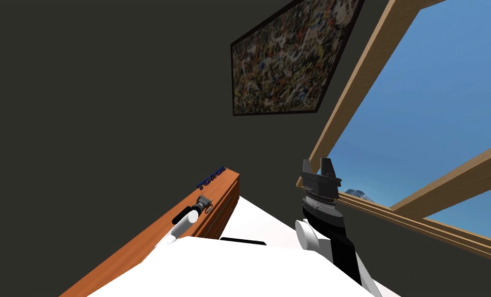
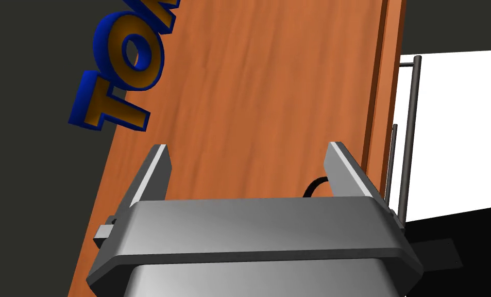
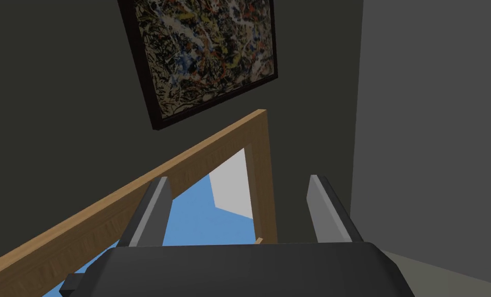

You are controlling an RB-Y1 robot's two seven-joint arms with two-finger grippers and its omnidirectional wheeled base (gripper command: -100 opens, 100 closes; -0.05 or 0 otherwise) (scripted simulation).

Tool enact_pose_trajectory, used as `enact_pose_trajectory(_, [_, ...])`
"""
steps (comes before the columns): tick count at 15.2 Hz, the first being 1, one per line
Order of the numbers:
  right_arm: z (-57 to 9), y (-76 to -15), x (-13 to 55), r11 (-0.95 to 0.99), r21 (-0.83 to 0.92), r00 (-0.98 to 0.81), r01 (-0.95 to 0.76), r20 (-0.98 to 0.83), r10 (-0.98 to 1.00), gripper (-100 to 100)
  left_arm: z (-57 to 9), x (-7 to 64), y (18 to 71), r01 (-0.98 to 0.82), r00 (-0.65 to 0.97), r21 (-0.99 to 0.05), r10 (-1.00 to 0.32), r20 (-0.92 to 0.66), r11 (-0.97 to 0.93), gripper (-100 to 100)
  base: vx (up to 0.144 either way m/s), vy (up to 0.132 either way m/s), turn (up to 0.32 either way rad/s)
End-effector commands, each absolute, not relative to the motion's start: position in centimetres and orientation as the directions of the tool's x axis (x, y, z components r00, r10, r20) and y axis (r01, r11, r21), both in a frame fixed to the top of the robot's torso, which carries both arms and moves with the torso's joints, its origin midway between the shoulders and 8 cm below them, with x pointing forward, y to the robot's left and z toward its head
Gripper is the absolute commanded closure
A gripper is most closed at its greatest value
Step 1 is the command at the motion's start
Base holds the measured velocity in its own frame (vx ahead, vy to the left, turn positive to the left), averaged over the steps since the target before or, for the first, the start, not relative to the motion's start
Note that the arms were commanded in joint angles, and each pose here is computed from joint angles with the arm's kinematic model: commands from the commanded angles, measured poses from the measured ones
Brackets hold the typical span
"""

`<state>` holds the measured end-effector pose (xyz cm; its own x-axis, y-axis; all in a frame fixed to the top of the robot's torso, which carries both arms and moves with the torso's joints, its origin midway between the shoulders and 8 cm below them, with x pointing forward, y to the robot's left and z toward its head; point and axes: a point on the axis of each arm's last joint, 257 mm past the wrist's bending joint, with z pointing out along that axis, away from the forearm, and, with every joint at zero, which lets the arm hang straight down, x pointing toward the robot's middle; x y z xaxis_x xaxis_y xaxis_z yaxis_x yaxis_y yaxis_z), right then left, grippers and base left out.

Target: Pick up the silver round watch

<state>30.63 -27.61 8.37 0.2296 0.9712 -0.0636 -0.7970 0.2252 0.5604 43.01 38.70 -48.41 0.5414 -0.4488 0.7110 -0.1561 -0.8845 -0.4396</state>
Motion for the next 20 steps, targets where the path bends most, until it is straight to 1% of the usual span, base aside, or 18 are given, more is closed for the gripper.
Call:
enact_pose_trajectory(1, [8.4,-27.6,30.6,0.225,0.56,0.23,-0.797,-0.064,0.971,0,-49.8,42.1,38.5,-0.152,0.577,-0.389,-0.401,0.712,-0.908,-100,0.006,0.024,-0.136])
enact_pose_trajectory(2, [8.4,-27.6,30.6,0.225,0.56,0.23,-0.797,-0.064,0.971,0,-50.8,41.7,38.1,-0.145,0.599,-0.35,-0.364,0.713,-0.925,-100,0.004,0.024,-0.099])
enact_pose_trajectory(3, [8.4,-27.6,30.6,0.225,0.56,0.23,-0.797,-0.064,0.971,0,-51.0,41.5,38.2,-0.145,0.605,-0.349,-0.363,0.709,-0.926,-100,0.003,0.02,-0.071])
enact_pose_trajectory(4, [8.4,-27.6,30.6,0.225,0.56,0.23,-0.797,-0.064,0.971,0,-51.7,41.3,37.8,-0.14,0.62,-0.316,-0.332,0.711,-0.938,-100,0.005,0.019,-0.084])
enact_pose_trajectory(6, [8.4,-27.6,30.6,0.225,0.56,0.23,-0.797,-0.064,0.971,0,-52.1,40.8,38.0,-0.138,0.63,-0.312,-0.326,0.705,-0.94,-100,0.006,0.015,-0.052])
enact_pose_trajectory(7, [8.4,-27.6,30.6,0.225,0.56,0.23,-0.797,-0.064,0.971,0,-53.0,40.3,37.7,-0.129,0.651,-0.278,-0.293,0.7,-0.952,-100,0.003,0.011,-0.059])
enact_pose_trajectory(8, [8.4,-27.6,30.6,0.225,0.56,0.23,-0.797,-0.064,0.971,0,-53.1,40.2,37.7,-0.129,0.653,-0.278,-0.293,0.698,-0.952,-100,0.003,0.012,-0.074])
enact_pose_trajectory(10, [8.4,-27.6,30.6,0.225,0.56,0.23,-0.797,-0.064,0.971,0,-54.8,39.0,37.3,-0.111,0.693,-0.221,-0.235,0.682,-0.969,-100,0.006,0.021,-0.102])
enact_pose_trajectory(11, [8.4,-27.6,30.6,0.225,0.56,0.23,-0.797,-0.064,0.971,0,-54.8,39.0,37.3,-0.111,0.693,-0.221,-0.235,0.682,-0.969,-100,0.008,0.028,-0.081])
enact_pose_trajectory(13, [8.4,-27.6,30.6,0.225,0.56,0.23,-0.797,-0.064,0.971,0,-56.2,37.8,37.0,-0.096,0.723,-0.181,-0.194,0.663,-0.979,-100,0.011,0.03,-0.066])
enact_pose_trajectory(15, [8.4,-27.6,30.6,0.225,0.56,0.23,-0.797,-0.064,0.971,0,-56.2,37.7,37.1,-0.124,0.722,-0.209,-0.233,0.652,-0.97,-100,0.007,0.028,-0.03])
enact_pose_trajectory(16, [8.4,-27.6,30.6,0.225,0.56,0.23,-0.797,-0.064,0.971,0,-56.2,37.8,37.0,-0.104,0.723,-0.189,-0.205,0.66,-0.976,-100,0.002,0.012,0.005])
enact_pose_trajectory(20, [8.4,-27.6,30.6,0.225,0.56,0.23,-0.797,-0.064,0.971,0,-57.5,36.3,36.8,-0.085,0.751,-0.154,-0.164,0.64,-0.984,-100,0.004,0.01,-0.028])
